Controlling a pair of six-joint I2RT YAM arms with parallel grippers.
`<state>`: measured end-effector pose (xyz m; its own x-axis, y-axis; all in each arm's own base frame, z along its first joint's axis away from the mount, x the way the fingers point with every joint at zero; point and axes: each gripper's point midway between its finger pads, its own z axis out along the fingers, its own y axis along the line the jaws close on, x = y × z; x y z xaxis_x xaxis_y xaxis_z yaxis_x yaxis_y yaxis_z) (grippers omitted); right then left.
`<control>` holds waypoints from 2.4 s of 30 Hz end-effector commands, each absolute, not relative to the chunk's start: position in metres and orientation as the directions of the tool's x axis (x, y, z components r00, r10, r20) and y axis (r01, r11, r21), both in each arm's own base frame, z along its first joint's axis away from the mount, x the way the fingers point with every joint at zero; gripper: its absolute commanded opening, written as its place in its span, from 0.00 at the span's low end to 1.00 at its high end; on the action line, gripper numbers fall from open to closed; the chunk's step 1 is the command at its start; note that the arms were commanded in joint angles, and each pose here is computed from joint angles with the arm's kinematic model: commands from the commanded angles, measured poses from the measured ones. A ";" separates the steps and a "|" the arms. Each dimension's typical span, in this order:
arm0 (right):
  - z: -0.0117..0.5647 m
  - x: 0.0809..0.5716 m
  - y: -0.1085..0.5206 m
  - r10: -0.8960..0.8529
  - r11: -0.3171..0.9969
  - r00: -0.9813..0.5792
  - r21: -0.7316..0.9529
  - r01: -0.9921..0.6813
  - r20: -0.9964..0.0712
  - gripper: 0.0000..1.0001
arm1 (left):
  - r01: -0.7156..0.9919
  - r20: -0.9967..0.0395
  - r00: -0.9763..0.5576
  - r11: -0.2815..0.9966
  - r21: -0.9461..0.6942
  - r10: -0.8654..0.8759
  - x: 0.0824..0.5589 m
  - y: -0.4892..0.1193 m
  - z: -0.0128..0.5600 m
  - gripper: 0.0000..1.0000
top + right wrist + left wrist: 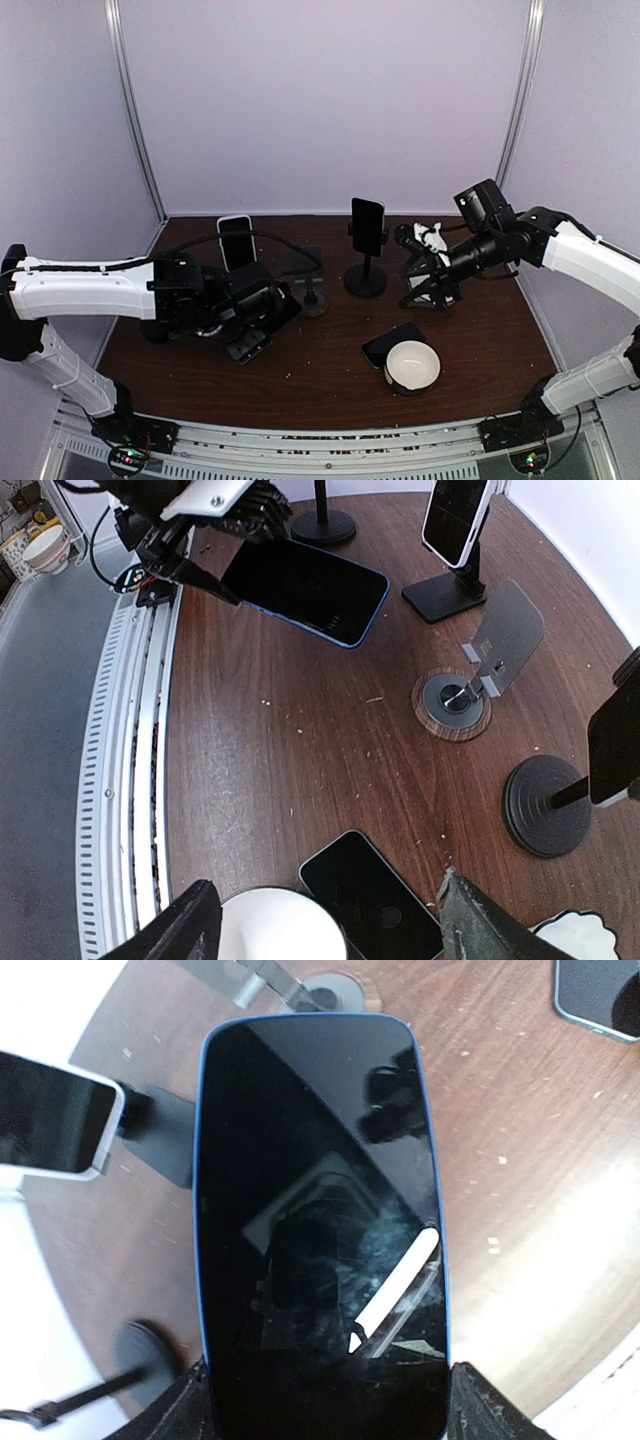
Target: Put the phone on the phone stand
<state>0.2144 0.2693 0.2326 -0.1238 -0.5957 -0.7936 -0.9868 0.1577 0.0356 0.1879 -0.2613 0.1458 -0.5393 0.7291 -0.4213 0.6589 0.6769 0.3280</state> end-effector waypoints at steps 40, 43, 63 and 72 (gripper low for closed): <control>0.251 0.200 0.402 -0.577 -0.036 -0.499 0.631 -0.775 -0.646 0.51 | 0.635 -0.498 0.147 0.305 0.710 0.854 0.173 -0.310 0.255 0.00; 0.251 0.193 0.402 -0.577 -0.069 -0.498 0.646 -0.760 -0.648 0.39 | 0.639 -0.494 0.149 0.298 0.709 0.856 0.173 -0.312 0.253 0.00; 0.247 0.185 0.386 -0.609 -0.113 -0.337 0.498 -0.860 -0.718 0.00 | 0.807 -0.766 0.110 0.393 0.442 0.634 0.143 -0.335 0.307 0.98; 0.268 0.162 0.360 -0.578 -0.243 -0.113 0.303 -0.922 -0.808 0.00 | 0.988 -0.850 -0.090 0.155 -0.010 0.519 0.114 -0.338 0.304 0.80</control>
